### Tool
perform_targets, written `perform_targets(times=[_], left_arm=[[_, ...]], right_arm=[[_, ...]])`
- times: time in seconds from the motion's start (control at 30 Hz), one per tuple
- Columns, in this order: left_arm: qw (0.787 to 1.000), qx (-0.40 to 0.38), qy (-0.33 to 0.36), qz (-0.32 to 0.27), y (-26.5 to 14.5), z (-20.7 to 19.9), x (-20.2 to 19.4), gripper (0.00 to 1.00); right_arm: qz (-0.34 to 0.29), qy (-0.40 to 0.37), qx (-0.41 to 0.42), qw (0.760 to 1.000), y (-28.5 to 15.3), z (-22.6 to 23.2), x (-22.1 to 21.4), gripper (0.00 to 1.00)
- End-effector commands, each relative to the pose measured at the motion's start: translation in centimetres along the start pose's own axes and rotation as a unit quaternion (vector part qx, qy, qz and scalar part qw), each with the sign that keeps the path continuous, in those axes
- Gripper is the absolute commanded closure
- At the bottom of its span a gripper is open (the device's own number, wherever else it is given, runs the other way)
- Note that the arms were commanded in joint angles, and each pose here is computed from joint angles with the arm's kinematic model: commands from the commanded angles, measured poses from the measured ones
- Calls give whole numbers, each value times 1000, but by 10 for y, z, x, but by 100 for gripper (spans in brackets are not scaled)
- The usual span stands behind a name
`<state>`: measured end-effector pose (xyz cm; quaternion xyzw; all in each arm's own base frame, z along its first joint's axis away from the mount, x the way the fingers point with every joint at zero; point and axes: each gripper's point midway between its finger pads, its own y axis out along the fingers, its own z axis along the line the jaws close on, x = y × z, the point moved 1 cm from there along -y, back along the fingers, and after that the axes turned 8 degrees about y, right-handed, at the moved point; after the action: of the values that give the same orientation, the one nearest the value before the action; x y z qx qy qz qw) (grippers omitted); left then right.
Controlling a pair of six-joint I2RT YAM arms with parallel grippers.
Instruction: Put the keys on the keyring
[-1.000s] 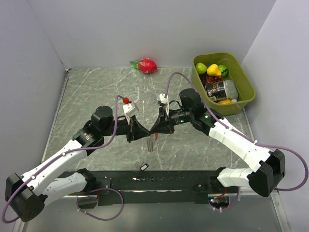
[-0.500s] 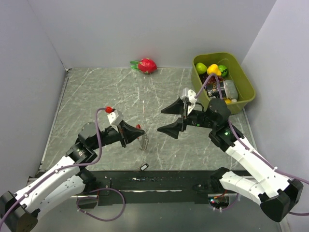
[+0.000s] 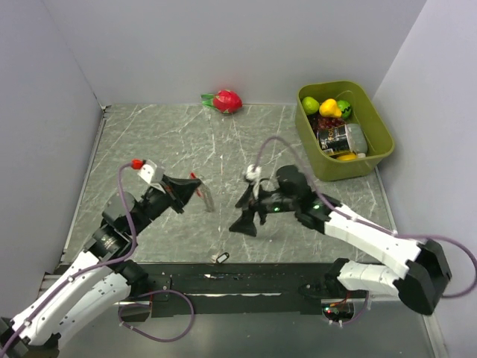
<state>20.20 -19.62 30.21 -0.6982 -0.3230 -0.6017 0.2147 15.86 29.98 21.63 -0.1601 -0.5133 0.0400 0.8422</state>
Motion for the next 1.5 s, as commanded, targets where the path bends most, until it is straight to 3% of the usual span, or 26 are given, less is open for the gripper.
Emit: perform_targets(times=[0.0, 0.33, 0.73, 0.97, 1.23, 1.43, 1.47], left_arm=[[995, 93, -5, -20, -11, 32, 35, 99], [975, 209, -70, -4, -27, 94, 38, 99], [976, 200, -85, -11, -30, 98, 35, 99], [978, 191, -88, -6, -28, 96, 30, 99], [978, 188, -86, -2, -27, 96, 26, 99], [978, 189, -84, -2, -28, 97, 25, 99], [978, 189, -84, -2, -28, 97, 25, 99]], right_arm=[[67, 31, -79, 994, 25, -25, -44, 1], [199, 7, -121, 972, 91, -5, -104, 17], [282, -44, -157, 946, 131, 10, -146, 35], [282, -44, -184, 941, 127, 5, -150, 39], [291, -38, -182, 938, 124, 6, -156, 52], [302, -37, -174, 937, 124, 6, -161, 69], [303, -37, -173, 936, 125, 7, -162, 76]])
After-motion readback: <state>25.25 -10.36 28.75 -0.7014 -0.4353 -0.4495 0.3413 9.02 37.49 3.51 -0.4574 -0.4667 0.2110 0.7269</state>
